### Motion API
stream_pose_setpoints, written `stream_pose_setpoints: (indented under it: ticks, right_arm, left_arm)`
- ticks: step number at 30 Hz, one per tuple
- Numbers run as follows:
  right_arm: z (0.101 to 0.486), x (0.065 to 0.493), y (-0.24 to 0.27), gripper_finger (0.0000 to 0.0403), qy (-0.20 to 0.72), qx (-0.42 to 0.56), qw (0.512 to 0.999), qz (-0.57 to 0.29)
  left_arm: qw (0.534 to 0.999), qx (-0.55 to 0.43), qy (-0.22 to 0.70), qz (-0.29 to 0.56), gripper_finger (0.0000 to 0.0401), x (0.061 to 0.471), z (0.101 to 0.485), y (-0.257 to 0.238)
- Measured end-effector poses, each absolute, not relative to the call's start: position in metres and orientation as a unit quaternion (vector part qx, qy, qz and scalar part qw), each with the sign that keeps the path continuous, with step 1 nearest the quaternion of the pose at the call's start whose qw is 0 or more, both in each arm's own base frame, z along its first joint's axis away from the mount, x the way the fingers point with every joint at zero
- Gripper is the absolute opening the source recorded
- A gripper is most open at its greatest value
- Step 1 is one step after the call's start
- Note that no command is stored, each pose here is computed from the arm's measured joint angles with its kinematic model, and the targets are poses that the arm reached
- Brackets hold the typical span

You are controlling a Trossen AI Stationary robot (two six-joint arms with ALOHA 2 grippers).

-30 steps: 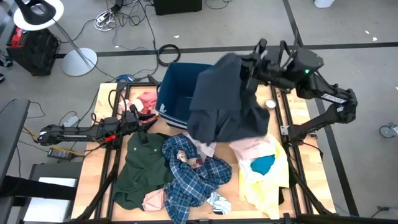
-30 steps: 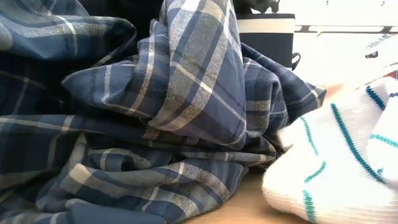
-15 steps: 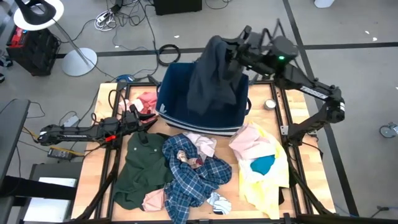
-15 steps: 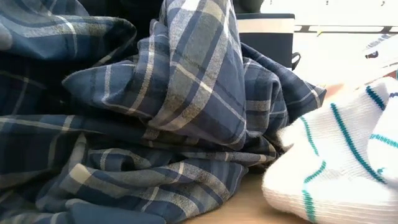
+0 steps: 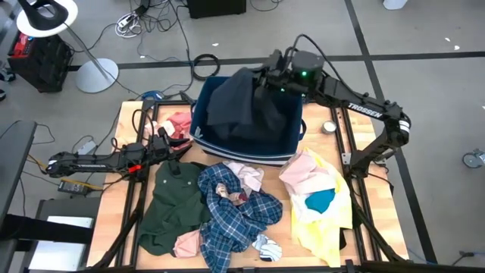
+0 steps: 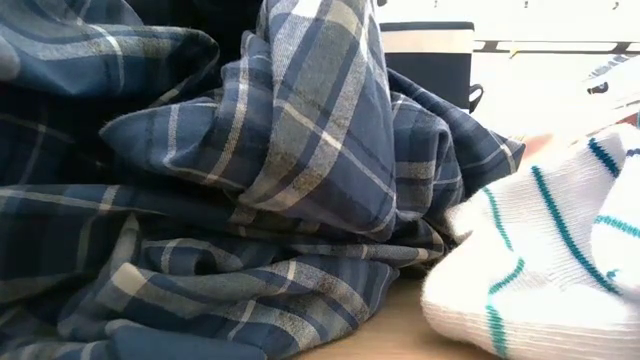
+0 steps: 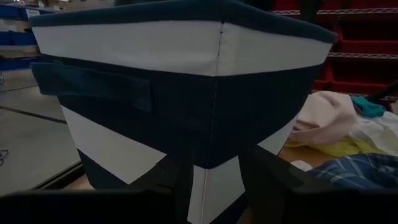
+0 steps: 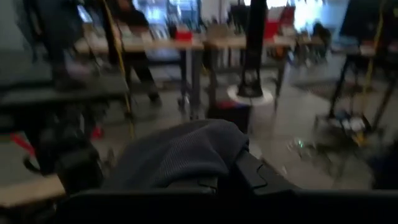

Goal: Sort clothes
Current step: Put the dark blue pants into the blue bin, then put the green shirt into the blue bin

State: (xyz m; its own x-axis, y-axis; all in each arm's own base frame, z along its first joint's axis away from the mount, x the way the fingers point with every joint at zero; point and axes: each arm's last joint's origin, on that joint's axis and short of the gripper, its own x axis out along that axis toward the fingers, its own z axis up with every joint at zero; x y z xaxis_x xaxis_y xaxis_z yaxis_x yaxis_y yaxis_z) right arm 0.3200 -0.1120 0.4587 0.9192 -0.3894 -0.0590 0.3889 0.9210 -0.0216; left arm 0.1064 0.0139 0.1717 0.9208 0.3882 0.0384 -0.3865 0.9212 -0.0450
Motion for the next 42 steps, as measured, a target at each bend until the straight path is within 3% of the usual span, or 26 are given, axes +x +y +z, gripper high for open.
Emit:
stream_pose_setpoints:
  ticks: [16,32,42]
  right_arm:
    - [0.418,0.311,-0.109,0.0016,0.227,0.096,0.942,-0.227]
    - [0.402,0.325,-0.112,0.0138,0.236,0.163,0.926,-0.246]
    - [0.407,0.324,-0.113,0.0152,0.215,0.162,0.928,-0.258]
  left_arm:
    - [0.98,-0.018,-0.024,0.198,0.0133,0.106,0.172,0.014]
    - [0.98,-0.018,-0.023,0.197,0.0133,0.106,0.172,0.014]
    - [0.98,-0.018,-0.024,0.197,0.0133,0.106,0.172,0.014]
